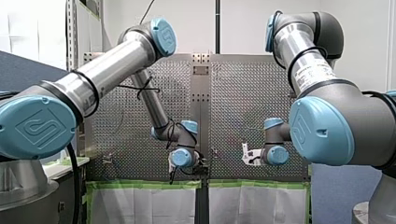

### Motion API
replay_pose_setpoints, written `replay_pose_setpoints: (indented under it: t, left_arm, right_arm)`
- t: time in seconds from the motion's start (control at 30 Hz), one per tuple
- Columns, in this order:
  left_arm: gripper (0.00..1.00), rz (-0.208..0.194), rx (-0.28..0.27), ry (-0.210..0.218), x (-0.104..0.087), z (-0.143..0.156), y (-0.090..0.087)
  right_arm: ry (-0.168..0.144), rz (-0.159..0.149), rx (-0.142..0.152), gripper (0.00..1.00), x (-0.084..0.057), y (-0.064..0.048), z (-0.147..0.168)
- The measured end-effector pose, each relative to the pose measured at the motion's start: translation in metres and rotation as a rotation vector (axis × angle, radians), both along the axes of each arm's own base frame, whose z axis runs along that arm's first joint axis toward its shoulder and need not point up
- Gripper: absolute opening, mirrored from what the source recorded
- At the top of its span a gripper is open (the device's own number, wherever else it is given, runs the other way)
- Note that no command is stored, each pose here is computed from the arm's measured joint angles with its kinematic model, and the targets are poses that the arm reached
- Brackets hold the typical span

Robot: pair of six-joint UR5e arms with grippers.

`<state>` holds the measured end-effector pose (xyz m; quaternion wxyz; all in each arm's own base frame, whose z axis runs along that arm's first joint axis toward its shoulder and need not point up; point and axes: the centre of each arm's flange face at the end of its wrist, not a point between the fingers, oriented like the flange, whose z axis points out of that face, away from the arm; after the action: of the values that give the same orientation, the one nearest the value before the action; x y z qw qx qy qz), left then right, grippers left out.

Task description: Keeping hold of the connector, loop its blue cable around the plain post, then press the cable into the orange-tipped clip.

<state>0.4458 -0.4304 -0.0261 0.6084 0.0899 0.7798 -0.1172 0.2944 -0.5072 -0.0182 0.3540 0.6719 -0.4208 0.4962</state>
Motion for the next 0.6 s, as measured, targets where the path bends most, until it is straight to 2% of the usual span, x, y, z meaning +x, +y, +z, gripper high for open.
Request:
replay_pose_setpoints:
  t: [0.33, 0.6]
  left_arm:
    - [0.02, -0.005, -0.034, -0.007, 0.029, 0.012, -0.014]
    - [0.02, 0.000, -0.046, -0.008, 0.047, 0.020, -0.013]
  right_arm:
    - [-0.011, 0.002, -0.014, 0.00, 0.001, -0.003, 0.001]
    - [-0.014, 0.000, -0.016, 0.00, 0.000, -0.006, 0.003]
